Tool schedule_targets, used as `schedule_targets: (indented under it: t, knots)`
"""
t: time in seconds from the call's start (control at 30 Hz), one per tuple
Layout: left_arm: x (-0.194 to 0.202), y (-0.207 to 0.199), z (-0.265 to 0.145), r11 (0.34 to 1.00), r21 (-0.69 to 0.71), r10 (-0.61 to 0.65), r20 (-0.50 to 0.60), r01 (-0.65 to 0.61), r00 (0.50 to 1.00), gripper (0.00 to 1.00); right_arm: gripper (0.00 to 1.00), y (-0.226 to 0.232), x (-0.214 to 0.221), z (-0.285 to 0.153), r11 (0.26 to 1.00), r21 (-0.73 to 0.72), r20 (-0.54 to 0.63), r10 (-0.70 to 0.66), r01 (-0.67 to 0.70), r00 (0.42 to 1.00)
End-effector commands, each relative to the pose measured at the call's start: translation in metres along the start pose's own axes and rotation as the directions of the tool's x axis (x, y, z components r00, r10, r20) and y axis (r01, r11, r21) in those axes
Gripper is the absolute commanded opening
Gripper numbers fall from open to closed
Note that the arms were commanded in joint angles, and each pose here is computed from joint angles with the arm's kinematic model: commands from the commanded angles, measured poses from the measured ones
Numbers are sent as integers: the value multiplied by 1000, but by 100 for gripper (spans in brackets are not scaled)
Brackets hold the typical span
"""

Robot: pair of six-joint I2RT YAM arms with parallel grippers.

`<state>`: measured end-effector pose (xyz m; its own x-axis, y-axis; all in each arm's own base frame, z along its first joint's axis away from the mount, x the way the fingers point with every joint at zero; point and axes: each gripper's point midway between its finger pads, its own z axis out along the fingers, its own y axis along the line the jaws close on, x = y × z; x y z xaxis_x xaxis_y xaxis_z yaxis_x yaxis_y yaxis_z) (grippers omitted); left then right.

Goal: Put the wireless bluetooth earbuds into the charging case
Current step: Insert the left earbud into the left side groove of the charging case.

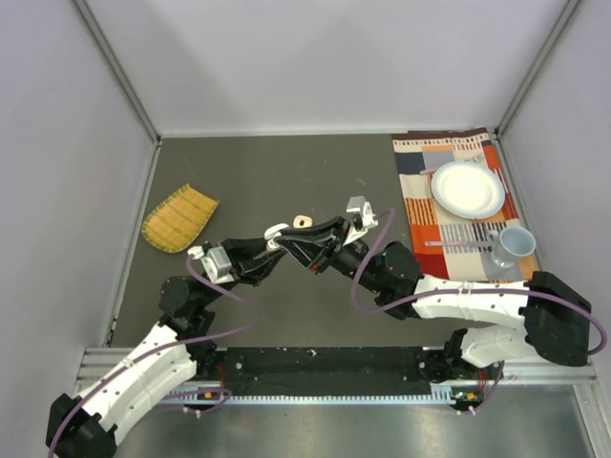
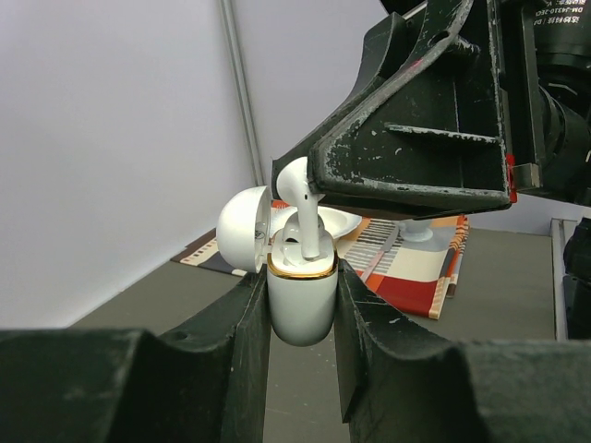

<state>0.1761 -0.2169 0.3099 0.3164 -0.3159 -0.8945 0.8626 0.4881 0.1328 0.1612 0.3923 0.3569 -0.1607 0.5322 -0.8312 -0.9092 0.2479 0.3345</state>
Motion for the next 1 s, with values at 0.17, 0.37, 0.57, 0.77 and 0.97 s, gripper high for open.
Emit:
schedule_targets:
  t: [0.17, 0.37, 0.57, 0.77, 0.97]
  knots:
    - [-14, -3, 1, 999, 15, 29, 49, -29, 998, 0, 0, 9, -15, 10, 1000, -15, 52, 17, -16, 999]
    - [-16, -3, 2, 999, 15, 29, 52, -29, 998, 0, 0, 7, -11, 11, 1000, -7, 45, 22, -22, 999]
    - [-17, -2, 1, 1000, 5, 28, 55, -28, 998, 0, 0, 8, -4, 10, 1000, -15, 17, 20, -20, 1000]
    - [-21, 1, 1, 999, -16, 35, 68, -34, 997, 0, 0, 7, 3, 7, 1000, -16, -5, 17, -18, 1000]
    - [-23, 4, 1, 999, -32, 41, 76, -39, 996, 0, 0, 8, 14, 9, 1000, -7, -66, -25, 25, 997]
